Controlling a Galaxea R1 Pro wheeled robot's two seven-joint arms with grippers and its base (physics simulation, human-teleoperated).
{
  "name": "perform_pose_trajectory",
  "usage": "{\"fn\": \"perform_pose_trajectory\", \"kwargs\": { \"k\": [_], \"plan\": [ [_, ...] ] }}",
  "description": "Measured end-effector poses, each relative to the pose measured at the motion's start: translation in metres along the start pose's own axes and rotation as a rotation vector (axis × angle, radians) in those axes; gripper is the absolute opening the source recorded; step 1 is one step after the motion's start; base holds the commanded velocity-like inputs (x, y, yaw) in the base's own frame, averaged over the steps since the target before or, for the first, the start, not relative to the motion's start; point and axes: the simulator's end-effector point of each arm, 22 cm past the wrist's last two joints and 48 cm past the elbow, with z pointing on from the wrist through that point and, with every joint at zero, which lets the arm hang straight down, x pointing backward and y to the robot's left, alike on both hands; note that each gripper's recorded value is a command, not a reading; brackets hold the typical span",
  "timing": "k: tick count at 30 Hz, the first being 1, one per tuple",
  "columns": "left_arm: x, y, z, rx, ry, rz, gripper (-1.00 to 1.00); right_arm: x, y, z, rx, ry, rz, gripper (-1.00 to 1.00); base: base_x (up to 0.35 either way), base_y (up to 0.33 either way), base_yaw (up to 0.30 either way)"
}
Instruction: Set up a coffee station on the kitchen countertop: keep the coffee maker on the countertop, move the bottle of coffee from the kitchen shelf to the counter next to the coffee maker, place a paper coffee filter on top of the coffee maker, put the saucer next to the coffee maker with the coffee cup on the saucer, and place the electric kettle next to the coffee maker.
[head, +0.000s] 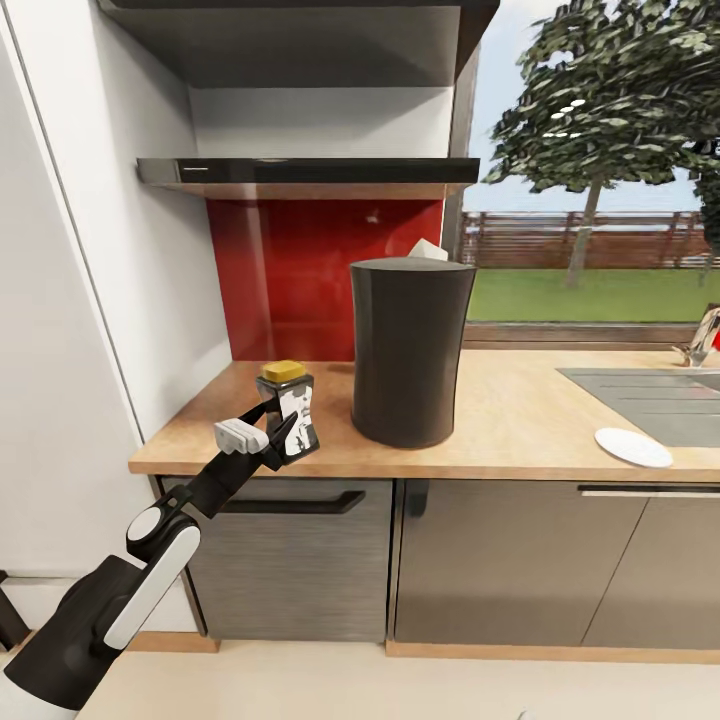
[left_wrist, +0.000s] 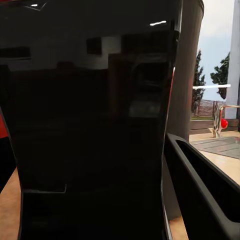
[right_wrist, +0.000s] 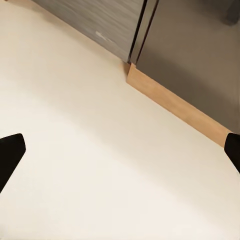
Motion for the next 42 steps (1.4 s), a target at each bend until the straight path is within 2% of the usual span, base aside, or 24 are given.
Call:
{"fn": "perform_pose_trajectory", "kwargs": {
  "k": [14,16,18,20,23,34,42],
  "plan": [
    [0.001,0.001,0.000,-0.003,0.003,-0.001,-1.00,0.010,0.003,-0.003,-0.003,0.019,-0.002,1.00,0.120,0.000,0.000],
    [0.002,0.001,0.000,-0.004,0.004,-0.001,-1.00,0.016,0.009,-0.004,-0.018,0.030,-0.015,1.00,0.062,0.000,0.000],
    [0.002,0.001,0.000,-0.004,0.004,-0.001,-1.00,0.027,0.035,-0.008,-0.080,0.050,-0.067,1.00,0.028,0.000,0.000],
    [0.002,0.001,0.000,-0.004,0.004,-0.001,-1.00,0.034,0.051,-0.011,-0.120,0.061,-0.102,1.00,0.048,0.000,0.000],
    [0.002,0.001,-0.001,-0.004,0.004,-0.001,-1.00,0.041,0.065,-0.015,-0.154,0.071,-0.134,1.00,0.175,0.000,0.000],
    [0.002,0.002,-0.001,-0.005,0.004,-0.001,-1.00,0.048,0.066,-0.016,-0.159,0.085,-0.144,1.00,0.090,0.000,0.000],
    [0.015,0.001,-0.008,-0.012,0.026,-0.015,-1.00,0.049,0.066,-0.016,-0.158,0.088,-0.144,1.00,0.130,0.000,0.000]
  ]
}}
